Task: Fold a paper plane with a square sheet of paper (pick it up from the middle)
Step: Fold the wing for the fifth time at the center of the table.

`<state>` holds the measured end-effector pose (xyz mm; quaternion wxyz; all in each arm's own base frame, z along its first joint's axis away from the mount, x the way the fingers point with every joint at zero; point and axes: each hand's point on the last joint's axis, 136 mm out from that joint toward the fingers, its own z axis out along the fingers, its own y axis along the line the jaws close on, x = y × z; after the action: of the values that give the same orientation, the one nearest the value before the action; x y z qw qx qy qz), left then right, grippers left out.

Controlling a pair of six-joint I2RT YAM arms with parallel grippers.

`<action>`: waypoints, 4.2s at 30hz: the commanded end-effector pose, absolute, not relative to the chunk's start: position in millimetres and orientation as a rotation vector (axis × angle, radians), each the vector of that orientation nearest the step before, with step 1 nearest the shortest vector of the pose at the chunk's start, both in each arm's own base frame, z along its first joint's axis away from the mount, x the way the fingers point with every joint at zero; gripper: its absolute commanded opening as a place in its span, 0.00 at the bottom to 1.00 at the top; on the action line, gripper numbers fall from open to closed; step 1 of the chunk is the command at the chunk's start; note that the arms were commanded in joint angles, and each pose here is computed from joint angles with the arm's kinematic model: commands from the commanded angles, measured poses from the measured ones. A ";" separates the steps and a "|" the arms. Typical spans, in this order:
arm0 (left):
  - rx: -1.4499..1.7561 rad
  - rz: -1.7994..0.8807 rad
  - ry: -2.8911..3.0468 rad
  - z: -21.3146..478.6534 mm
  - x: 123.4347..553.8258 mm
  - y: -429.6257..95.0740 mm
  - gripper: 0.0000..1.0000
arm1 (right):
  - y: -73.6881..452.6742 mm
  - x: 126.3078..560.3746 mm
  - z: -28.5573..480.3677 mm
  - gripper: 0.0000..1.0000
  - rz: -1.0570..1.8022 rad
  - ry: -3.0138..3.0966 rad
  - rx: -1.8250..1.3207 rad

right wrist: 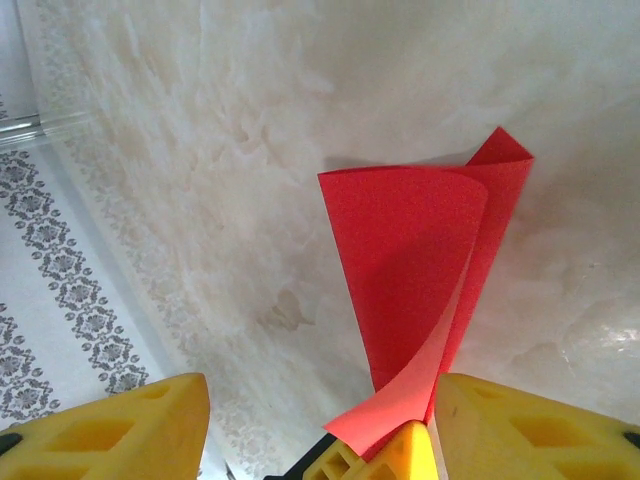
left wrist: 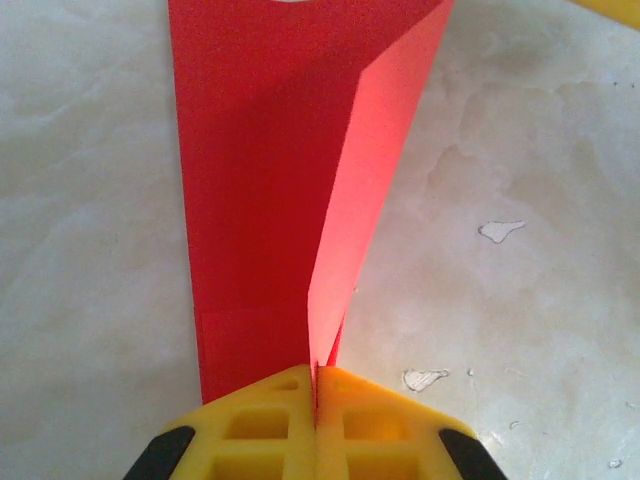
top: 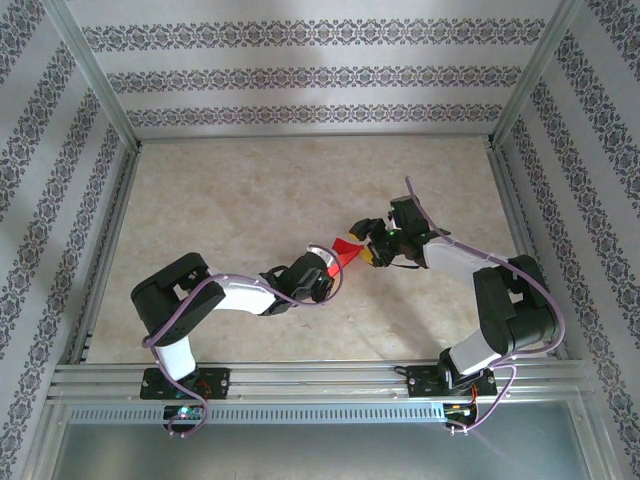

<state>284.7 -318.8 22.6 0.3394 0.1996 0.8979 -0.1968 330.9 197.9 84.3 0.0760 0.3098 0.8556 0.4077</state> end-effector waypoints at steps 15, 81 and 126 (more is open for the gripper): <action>0.346 -0.714 2.617 1.4 284.9 -317.3 0.00 | 177.9 328.1 82.3 0.63 1.158 2.547 0.909; 0.098 -0.834 2.780 -37.8 271.0 -294.7 0.10 | 252.0 318.5 30.0 0.22 1.362 2.689 0.218; 0.053 -0.810 2.790 -43.2 271.4 -290.8 0.07 | 239.7 306.6 53.4 0.19 1.356 2.608 0.229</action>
<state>298.7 -326.7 19.5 0.1883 0.0512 0.9140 -0.3558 300.8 245.6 45.5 0.0682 0.0765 0.8824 0.4593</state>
